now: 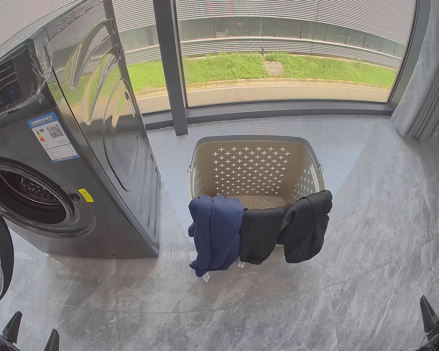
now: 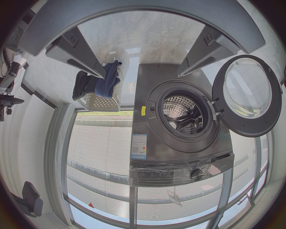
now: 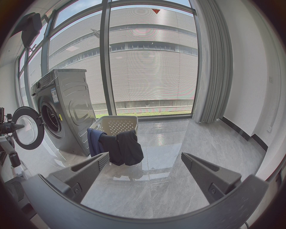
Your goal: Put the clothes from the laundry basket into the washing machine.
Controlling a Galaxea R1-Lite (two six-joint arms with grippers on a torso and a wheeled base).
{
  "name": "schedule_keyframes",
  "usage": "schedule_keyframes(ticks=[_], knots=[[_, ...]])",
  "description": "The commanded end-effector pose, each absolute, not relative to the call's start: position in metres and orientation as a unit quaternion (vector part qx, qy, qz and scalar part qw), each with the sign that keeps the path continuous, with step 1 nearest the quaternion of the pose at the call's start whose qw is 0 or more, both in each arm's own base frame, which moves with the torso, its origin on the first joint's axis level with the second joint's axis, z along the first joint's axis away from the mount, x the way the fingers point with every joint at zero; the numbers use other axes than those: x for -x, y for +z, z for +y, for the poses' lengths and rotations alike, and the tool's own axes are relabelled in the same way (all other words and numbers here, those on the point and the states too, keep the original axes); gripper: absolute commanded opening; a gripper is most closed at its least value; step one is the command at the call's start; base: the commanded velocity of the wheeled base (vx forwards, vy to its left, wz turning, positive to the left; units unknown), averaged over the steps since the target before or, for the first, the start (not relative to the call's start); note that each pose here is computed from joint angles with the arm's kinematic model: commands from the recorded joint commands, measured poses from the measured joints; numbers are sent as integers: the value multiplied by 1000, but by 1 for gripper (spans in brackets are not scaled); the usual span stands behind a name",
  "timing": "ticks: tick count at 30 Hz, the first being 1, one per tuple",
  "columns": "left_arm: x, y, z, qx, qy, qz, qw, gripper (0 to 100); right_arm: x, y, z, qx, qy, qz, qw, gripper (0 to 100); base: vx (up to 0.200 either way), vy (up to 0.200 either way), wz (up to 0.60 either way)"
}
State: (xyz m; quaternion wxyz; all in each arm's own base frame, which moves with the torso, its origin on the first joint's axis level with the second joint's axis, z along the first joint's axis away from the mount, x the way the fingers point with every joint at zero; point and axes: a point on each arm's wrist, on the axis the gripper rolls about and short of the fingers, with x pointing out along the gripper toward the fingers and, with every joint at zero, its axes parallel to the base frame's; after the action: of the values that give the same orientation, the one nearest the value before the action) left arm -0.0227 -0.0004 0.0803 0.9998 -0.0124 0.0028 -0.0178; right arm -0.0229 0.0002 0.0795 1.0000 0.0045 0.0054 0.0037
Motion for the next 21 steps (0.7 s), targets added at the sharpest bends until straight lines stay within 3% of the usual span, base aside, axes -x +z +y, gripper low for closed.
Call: schedule_keyframes(ticks=[1,12,21], knots=[[22,76,0,12,-18,7,1000,100,23,76,0,-5,4,2,1000,100,0,-200,0],[22,76,0,13,-18,7,1000,100,23,76,0,-5,4,2,1000,100,0,-200,0],[22,76,0,13,-18,7,1000,100,23,76,0,-5,4,2,1000,100,0,0,0]])
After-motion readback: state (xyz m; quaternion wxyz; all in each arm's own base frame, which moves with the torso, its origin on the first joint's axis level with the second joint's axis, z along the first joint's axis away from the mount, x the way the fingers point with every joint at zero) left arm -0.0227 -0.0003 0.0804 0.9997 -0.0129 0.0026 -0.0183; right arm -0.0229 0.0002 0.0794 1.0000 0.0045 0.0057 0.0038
